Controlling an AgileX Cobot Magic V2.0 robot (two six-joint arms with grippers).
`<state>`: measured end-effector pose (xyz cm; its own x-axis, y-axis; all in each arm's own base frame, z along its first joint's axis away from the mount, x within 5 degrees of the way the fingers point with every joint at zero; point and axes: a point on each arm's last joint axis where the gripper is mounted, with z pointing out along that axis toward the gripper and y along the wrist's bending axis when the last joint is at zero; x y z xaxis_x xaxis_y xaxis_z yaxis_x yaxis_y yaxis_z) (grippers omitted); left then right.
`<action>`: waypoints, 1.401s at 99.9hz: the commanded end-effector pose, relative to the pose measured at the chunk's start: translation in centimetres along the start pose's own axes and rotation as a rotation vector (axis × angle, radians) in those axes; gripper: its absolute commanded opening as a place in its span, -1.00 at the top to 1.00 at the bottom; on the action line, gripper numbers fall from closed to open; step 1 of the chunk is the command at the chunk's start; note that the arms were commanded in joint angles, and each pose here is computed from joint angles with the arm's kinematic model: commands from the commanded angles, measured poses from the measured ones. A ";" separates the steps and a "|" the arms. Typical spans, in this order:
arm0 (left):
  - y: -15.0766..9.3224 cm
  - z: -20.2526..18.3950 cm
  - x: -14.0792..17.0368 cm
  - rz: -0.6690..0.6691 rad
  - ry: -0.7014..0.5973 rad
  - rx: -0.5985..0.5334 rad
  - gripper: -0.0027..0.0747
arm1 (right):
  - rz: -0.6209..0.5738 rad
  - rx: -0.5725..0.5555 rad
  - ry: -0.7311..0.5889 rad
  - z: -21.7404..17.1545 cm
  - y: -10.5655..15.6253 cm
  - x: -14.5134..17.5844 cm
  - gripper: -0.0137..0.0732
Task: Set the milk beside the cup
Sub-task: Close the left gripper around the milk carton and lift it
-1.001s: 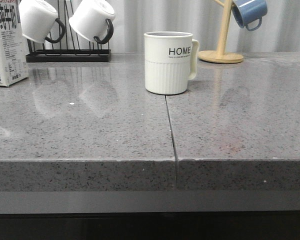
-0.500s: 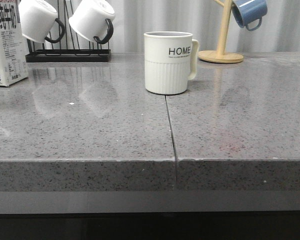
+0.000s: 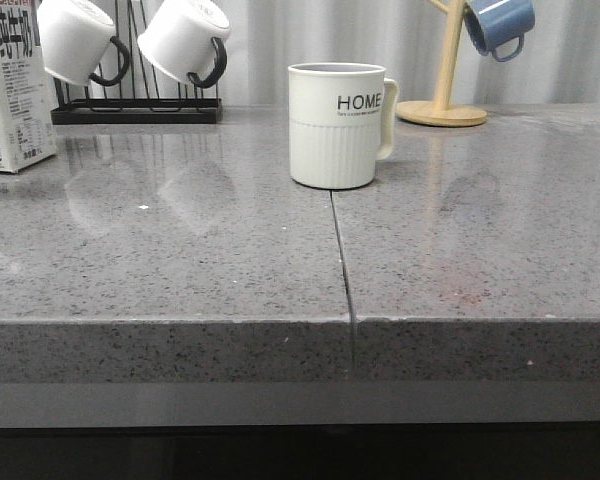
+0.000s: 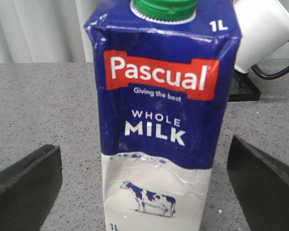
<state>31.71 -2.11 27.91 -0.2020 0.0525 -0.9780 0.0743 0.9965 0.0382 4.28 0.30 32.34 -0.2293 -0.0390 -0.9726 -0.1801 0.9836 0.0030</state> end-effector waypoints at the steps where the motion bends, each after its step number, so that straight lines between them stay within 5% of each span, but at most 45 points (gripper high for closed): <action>1: -0.1 0.1 -2.6 -0.007 -0.147 -0.001 -0.80 | -0.005 -0.003 -0.089 -0.3 0.0 -1.4 0.81; 38: -0.1 3.0 -3.3 -0.007 -0.182 -0.002 -0.78 | -0.005 -0.003 -0.089 -0.3 0.0 -1.4 0.81; 67: -0.1 3.0 -3.5 -0.007 -0.216 -0.004 0.02 | -0.005 -0.003 -0.089 -0.3 0.0 -1.4 0.81; 88: -0.1 3.0 -3.5 -0.007 -0.214 -0.004 0.39 | -0.005 -0.003 -0.089 -0.3 0.0 -1.4 0.81; 119: -0.4 3.0 -3.6 -0.005 -0.225 0.004 0.59 | -0.005 -0.003 -0.089 -0.3 0.0 -1.4 0.81; 140: -2.8 1.9 -3.9 0.005 -0.144 0.076 0.59 | -0.005 -0.003 -0.089 -0.3 0.0 -1.4 0.81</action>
<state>35.01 -4.04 27.75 -0.1813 0.0590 -0.9817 0.1203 0.9920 0.0374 4.27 0.31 32.34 -0.2298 -0.0374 -0.9725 -0.1809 0.9835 0.0050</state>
